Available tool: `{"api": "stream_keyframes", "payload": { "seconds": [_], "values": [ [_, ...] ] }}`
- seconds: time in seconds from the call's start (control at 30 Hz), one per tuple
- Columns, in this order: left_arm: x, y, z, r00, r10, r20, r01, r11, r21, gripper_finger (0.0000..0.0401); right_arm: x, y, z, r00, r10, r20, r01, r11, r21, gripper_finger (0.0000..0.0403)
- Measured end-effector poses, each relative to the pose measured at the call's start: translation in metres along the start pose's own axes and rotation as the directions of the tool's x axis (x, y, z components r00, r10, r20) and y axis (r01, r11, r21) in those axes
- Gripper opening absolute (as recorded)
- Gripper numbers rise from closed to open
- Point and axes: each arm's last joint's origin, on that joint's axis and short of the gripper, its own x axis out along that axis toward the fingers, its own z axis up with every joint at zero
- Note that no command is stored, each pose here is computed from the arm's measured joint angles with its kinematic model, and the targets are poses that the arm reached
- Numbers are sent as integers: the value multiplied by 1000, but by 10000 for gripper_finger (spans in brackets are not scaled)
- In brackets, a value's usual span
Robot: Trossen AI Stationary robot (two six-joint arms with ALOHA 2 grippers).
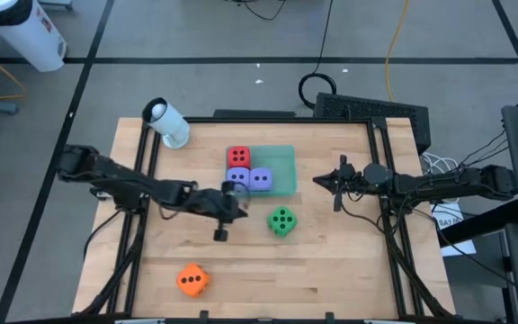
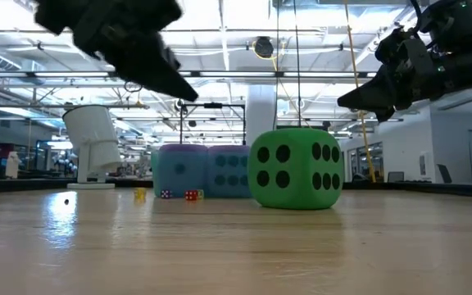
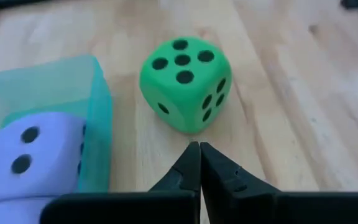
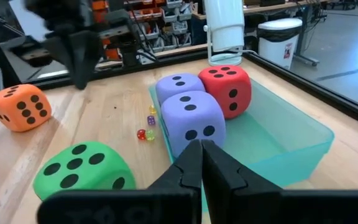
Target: Pick & Place Dice
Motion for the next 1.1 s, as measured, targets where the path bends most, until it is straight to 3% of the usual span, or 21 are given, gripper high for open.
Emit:
{"api": "stream_keyframes", "payload": {
  "seconds": [0.13,0.23,0.4,0.53,0.73,0.83,1.1],
  "values": [
    [-19,0,-20,994,3,113,1,999,-40,3,1,8,3,992,122,8,-122,991,54,0],
    [-27,-2,-41,994,-3,110,9,998,-56,5,7,21,14,978,210,4,-210,977,20,0],
    [-38,-1,-54,991,-4,130,13,998,-64,9,32,42,23,983,117,-141,-131,987,-90,2],
    [-45,-1,-51,986,-2,164,16,997,-80,3,60,54,42,945,61,-322,-106,987,-122,26],
    [-47,-2,-51,986,-26,167,40,996,-85,14,91,80,66,881,71,-469,-253,906,-339,119],
    [-47,-4,-52,986,-39,164,53,995,-83,15,100,94,75,851,116,-512,-324,883,-339,181],
    [-48,-12,-51,983,-75,165,86,994,-63,16,116,114,85,849,151,-506,-388,828,-404,360]
  ]
}}
